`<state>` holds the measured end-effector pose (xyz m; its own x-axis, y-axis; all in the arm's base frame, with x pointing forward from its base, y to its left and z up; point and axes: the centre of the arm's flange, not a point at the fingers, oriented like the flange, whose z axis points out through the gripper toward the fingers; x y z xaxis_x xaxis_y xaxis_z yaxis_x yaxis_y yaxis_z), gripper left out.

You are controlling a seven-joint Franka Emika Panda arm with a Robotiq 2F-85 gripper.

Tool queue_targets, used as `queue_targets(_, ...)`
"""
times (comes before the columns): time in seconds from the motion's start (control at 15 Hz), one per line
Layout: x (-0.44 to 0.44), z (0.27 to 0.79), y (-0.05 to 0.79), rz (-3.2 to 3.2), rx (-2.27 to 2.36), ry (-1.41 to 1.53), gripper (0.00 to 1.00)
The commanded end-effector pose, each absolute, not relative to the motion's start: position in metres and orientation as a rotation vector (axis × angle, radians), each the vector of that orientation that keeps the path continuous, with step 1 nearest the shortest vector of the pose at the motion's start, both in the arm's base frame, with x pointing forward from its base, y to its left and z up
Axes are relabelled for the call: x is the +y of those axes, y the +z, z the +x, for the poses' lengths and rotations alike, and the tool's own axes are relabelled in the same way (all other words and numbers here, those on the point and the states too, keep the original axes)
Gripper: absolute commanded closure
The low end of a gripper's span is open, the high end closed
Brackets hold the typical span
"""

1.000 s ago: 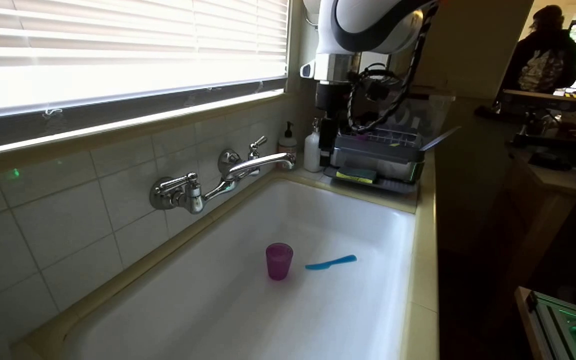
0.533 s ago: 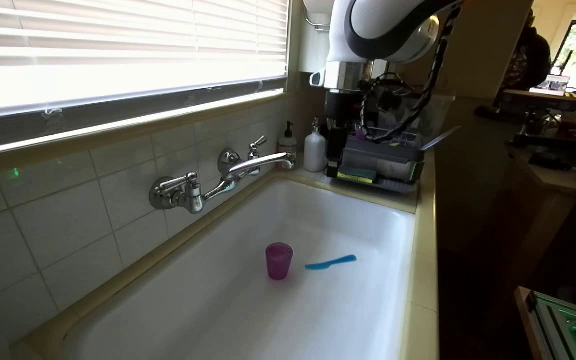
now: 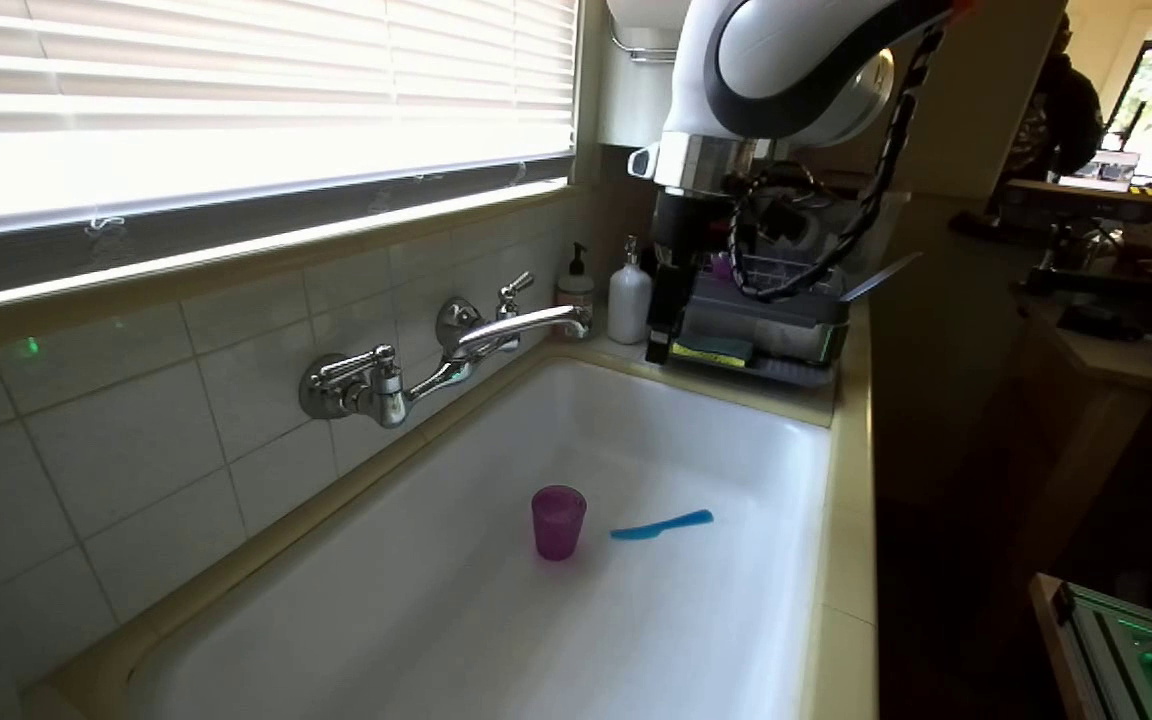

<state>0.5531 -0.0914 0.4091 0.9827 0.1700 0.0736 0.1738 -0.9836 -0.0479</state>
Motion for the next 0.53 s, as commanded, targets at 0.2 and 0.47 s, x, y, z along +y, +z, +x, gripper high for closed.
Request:
queue_targets(0.2,-0.0915,0.5526,0.4098,-3.076,-0.252,-0.112,0.00)
queue_targets(0.47,-0.0915,0.5524,0.4097,-3.076,-0.250,-0.112,0.00)
